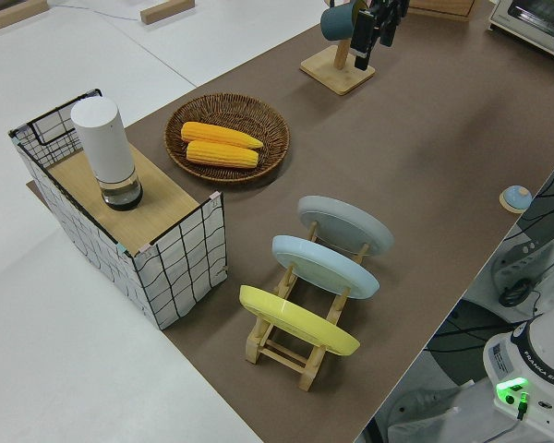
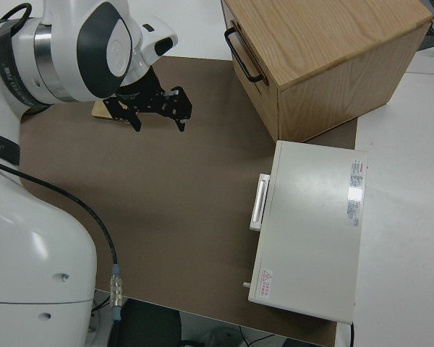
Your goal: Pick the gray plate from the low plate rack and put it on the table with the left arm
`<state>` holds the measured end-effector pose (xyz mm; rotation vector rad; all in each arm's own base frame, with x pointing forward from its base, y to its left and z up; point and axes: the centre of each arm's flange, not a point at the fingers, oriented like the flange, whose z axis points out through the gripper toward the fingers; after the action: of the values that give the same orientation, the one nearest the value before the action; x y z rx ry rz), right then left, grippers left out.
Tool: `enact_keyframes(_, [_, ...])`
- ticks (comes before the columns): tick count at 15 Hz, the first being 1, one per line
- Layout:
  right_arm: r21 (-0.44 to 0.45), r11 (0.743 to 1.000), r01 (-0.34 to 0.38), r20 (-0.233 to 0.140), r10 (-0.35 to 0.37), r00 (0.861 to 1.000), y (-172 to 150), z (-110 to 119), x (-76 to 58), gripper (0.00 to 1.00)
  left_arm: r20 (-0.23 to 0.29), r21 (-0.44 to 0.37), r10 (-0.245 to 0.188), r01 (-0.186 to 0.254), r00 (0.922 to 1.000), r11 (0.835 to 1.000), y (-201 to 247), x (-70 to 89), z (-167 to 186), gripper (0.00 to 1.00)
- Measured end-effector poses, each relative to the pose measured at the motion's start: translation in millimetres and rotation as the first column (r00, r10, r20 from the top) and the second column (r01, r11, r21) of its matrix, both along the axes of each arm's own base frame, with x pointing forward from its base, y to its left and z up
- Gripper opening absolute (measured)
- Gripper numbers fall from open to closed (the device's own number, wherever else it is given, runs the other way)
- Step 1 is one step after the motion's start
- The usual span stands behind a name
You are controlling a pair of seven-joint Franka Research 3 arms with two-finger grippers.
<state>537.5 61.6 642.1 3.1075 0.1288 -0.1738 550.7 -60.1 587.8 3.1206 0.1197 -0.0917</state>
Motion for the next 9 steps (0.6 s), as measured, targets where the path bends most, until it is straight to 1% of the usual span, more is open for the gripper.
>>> enact_keyframes(9, [0.0,1.0,0.0,0.0,0.0,1.0,0.0,0.0,0.0,0.99,0.005,-0.001,0.0,0.0,1.0,1.0,0.2,0.4,2.2,1.0])
